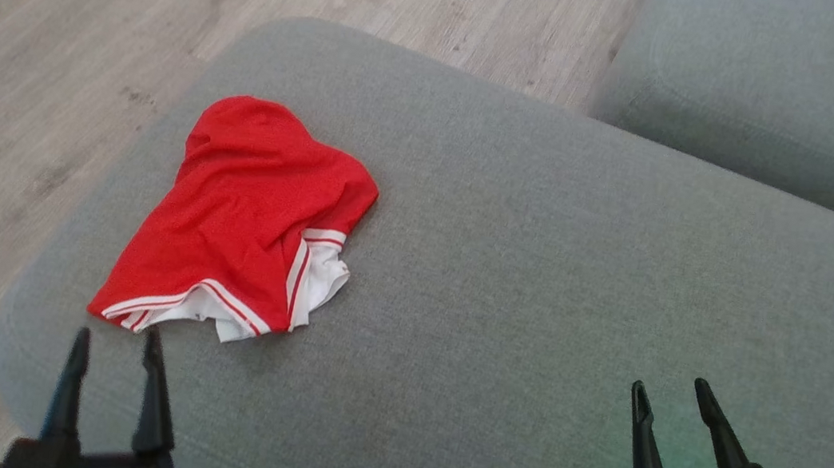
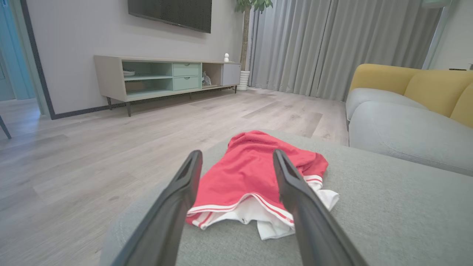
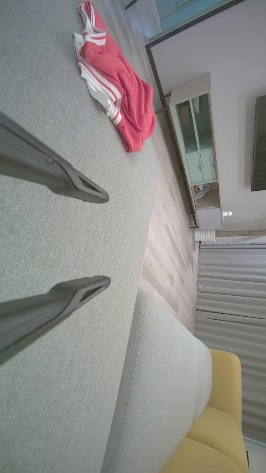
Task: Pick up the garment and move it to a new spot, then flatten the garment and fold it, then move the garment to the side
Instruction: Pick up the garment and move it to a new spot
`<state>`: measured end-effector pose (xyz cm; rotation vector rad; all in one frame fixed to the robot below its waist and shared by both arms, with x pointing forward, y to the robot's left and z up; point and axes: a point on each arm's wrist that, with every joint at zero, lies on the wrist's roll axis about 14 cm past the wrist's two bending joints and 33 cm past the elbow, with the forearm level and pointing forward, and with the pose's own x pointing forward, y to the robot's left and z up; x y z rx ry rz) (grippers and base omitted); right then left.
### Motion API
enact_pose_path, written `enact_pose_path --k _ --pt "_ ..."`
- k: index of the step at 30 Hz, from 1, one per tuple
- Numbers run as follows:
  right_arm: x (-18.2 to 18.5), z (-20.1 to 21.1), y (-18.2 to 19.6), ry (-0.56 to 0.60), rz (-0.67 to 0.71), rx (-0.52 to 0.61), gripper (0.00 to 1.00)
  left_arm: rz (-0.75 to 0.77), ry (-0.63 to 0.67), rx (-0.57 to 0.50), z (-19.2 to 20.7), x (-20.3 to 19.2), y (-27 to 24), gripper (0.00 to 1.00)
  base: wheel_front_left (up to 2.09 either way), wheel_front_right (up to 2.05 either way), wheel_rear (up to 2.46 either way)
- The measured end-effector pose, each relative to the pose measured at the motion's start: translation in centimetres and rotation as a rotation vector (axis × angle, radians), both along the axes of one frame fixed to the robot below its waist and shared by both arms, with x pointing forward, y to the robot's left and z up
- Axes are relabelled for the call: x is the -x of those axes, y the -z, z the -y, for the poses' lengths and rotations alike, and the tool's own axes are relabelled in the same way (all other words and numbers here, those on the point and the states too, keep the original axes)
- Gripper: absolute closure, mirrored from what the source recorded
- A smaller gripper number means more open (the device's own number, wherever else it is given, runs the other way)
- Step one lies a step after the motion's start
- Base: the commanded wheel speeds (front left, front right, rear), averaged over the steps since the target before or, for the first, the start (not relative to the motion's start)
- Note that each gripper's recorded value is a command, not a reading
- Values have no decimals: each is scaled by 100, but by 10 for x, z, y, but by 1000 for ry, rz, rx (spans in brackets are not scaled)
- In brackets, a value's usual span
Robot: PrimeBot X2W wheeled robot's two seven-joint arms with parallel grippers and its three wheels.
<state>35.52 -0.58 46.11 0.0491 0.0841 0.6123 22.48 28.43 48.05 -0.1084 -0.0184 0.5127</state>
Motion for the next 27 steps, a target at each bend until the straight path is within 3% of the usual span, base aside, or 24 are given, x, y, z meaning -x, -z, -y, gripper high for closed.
enact_pose_path --k 4,10,16,21,27 --pt "-8 2 6 4 0 20 0 18 4 -35 -15 -13 -12 0 0 0 0" --pt "-50 8 15 -6 34 63 0 137 127 -186 -32 -99 -75 0 0 0 0" --pt "-67 27 49 -7 -9 129 0 -81 220 -183 -50 -171 -48 0 0 0 0" --pt "-91 41 64 -4 1 173 0 -392 267 -4 -51 -215 16 0 0 0 0" --pt "-102 51 85 -15 -15 206 0 -772 250 244 -39 -190 118 0 0 0 0"
